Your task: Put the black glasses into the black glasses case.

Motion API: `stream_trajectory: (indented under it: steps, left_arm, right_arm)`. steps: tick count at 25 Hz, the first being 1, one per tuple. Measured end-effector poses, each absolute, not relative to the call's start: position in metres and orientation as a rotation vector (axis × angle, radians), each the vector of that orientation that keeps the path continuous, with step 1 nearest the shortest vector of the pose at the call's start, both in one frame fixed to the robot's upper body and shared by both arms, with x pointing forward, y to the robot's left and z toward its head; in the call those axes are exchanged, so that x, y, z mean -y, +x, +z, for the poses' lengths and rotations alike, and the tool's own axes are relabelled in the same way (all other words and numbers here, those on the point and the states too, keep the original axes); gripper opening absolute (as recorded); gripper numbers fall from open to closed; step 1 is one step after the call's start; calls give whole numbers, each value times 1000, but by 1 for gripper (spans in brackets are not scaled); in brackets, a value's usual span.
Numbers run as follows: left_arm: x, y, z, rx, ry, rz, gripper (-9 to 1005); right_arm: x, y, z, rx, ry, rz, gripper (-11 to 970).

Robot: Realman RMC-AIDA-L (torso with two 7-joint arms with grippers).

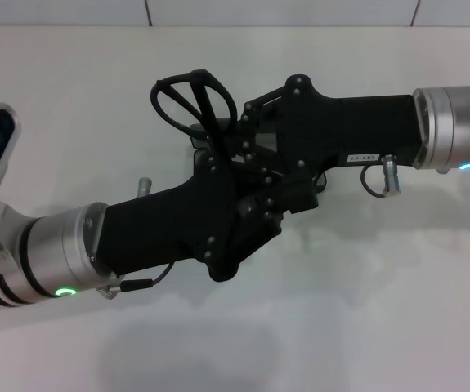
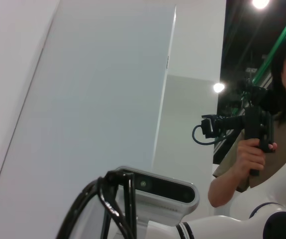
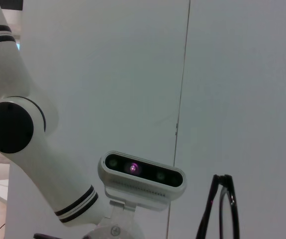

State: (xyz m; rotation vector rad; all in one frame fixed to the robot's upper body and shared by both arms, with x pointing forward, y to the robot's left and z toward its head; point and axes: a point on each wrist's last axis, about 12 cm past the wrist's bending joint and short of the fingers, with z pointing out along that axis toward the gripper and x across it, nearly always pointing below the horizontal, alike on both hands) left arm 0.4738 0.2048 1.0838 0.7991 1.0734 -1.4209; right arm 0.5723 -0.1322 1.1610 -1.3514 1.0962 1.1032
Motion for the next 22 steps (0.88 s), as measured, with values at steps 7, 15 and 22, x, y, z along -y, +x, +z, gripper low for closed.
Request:
stream_trajectory:
  steps: [7, 15, 22]
  left_arm:
    - [-205, 475, 1083, -1083, 797, -1414, 41]
    - [-222, 463, 1078, -1096, 769, -1390, 42]
    - [-264, 443, 1072, -1141, 667, -1270, 42]
  right_arm:
    - [134, 574, 1161, -1101, -1349, 1089, 88]
    - [149, 586, 1175, -1312, -1451, 854, 88]
    - [116, 596, 1211, -1700, -1723, 480, 88]
